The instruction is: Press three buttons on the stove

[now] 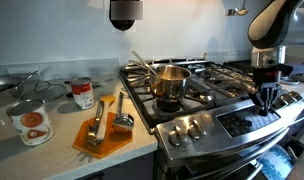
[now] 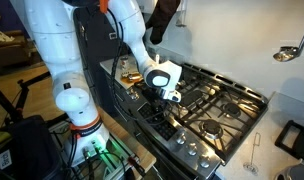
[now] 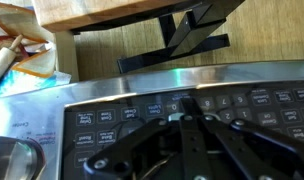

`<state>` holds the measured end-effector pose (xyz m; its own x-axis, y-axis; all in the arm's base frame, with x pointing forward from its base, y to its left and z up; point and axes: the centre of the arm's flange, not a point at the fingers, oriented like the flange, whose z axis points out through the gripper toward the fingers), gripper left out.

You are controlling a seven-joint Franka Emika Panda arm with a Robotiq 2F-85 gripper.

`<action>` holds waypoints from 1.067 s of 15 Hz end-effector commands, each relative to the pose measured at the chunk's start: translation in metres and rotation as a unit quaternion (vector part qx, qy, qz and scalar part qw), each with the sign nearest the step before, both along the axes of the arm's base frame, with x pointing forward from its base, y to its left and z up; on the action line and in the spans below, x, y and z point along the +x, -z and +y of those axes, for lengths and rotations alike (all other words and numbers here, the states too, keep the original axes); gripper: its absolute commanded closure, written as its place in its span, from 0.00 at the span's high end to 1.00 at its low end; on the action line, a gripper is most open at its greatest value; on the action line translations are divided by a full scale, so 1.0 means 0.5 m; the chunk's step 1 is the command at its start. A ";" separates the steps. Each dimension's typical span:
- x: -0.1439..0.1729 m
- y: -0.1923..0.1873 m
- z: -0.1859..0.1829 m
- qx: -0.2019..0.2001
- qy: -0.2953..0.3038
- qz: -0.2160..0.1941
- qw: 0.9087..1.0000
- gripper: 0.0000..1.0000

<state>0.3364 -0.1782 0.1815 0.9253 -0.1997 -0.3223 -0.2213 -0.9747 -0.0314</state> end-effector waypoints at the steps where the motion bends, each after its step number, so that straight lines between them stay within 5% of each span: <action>1: -0.003 0.021 -0.005 0.011 -0.008 0.008 1.000 0.00; 16: 0.003 0.053 -0.012 -0.001 -0.011 -0.003 1.000 0.00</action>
